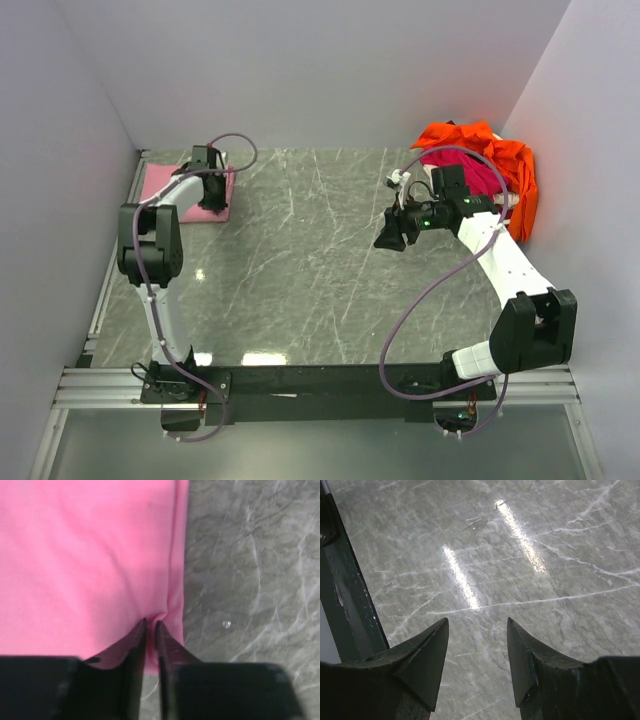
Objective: Fold and stack the t-shirts
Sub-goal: Neatly place the folded tshirt to the corner
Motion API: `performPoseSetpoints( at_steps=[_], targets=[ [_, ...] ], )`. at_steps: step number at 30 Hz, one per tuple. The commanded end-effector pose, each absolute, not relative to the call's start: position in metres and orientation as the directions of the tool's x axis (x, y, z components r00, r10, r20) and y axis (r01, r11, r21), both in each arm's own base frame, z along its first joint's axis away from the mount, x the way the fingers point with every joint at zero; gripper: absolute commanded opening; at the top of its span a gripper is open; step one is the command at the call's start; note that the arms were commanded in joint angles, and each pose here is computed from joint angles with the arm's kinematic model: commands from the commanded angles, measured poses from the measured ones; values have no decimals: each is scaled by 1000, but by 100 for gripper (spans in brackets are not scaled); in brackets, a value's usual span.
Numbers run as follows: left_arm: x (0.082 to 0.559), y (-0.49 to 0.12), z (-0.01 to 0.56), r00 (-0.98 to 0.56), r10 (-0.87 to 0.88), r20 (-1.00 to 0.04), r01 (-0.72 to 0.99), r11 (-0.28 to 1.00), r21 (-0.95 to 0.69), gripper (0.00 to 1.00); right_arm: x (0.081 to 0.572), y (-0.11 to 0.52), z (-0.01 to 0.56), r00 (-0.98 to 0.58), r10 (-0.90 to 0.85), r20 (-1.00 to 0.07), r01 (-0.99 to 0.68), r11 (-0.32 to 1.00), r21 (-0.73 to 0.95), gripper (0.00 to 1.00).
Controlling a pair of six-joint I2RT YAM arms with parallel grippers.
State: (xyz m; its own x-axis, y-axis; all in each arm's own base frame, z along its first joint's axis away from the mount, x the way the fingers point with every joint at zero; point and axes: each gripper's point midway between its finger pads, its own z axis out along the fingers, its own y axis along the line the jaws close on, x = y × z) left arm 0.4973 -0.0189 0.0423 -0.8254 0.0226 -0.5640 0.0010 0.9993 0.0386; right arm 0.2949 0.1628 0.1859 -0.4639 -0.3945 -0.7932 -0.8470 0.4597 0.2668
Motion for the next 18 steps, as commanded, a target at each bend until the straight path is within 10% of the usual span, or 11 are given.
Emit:
performPoseSetpoints(
  at_steps=[1, 6, 10, 18],
  targets=[
    [504, -18, 107, -729, -43, -683, -36, 999, -24, 23, 297, 167, 217, -380, -377, -845, -879, 431, 203, 57],
    [497, -5, 185, -547, -182, -817, -126, 983, -135, 64, 296, 167, 217, -376, -378, -846, -880, 431, 199, 57],
    [493, 14, 198, -510, -332, -794, -161, 943, -291, 64, 296, 167, 217, -378, -378, -845, -881, 427, 203, 57],
    [503, 40, 151, -587, -396, -706, -212, 917, -338, 33, 297, 167, 216, -380, -378, -844, -879, 431, 203, 57]
  ],
)
